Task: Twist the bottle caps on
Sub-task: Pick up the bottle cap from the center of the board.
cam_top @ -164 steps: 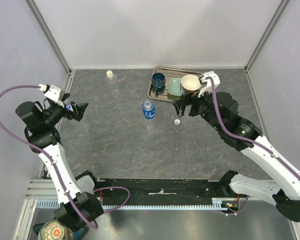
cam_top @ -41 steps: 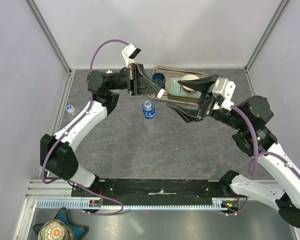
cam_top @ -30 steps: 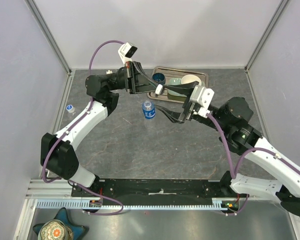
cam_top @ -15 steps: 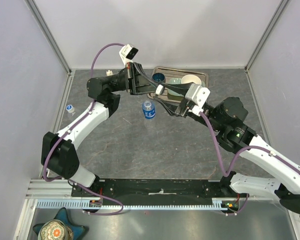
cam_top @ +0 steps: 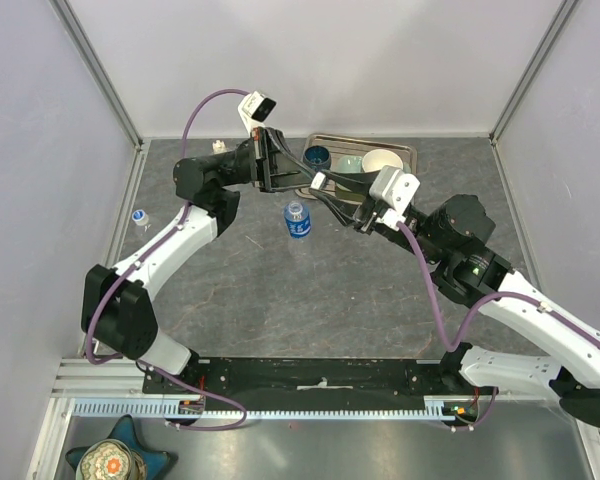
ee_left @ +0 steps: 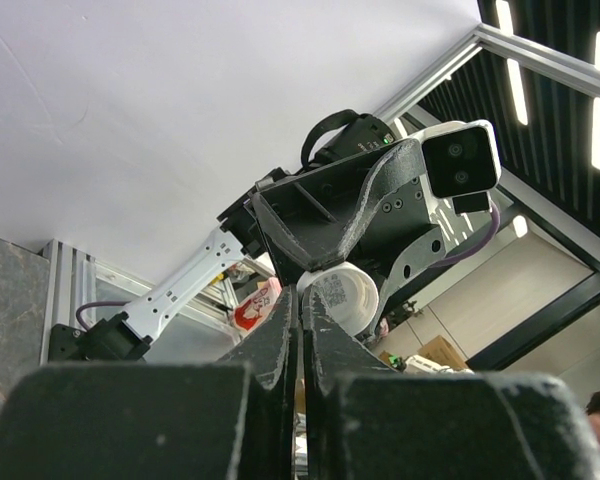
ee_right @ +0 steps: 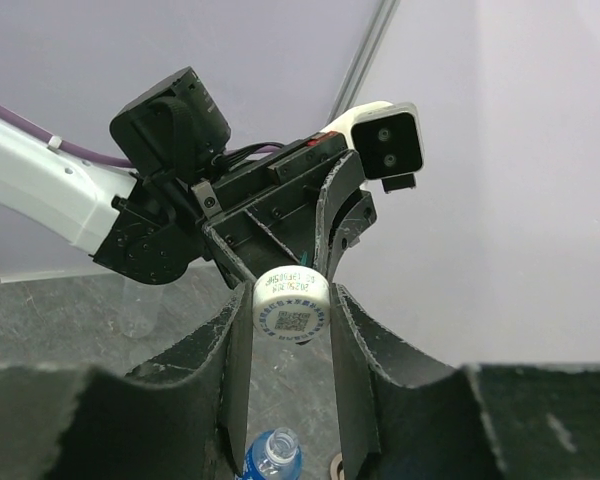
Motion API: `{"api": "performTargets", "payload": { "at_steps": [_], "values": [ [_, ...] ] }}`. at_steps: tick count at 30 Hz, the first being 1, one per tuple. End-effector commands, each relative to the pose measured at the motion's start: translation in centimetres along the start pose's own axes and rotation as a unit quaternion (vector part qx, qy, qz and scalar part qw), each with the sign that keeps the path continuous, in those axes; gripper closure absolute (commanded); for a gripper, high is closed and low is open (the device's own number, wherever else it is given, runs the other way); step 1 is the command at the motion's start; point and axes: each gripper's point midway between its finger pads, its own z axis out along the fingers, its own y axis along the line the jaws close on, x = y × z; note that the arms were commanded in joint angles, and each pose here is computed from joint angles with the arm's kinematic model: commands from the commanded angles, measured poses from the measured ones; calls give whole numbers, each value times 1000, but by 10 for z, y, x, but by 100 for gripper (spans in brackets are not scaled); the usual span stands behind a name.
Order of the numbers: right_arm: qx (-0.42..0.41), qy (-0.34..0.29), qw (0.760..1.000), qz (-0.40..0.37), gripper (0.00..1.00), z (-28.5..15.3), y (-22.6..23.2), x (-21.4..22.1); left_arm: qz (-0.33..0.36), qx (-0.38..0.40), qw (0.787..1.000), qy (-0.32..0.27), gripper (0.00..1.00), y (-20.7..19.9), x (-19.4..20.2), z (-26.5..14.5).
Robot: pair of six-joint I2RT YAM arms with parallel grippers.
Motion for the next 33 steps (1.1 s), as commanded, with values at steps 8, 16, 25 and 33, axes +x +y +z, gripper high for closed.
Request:
{"api": "performTargets", "payload": {
  "at_steps": [8,16,25,33],
  "values": [
    [24,-12,999,29,77,-24,-13,-38,53,-117,992,19,4,41,-4,-45],
    [36,0,998,42,76,-46,-19,-49,277,-351,889,99,1,158,17,-138],
    [40,-6,998,56,74,-46,-21,-56,332,-376,853,147,1,211,52,-181],
    [50,4,997,62,73,-45,-27,-62,370,-401,824,155,1,233,69,-209]
  ]
}}
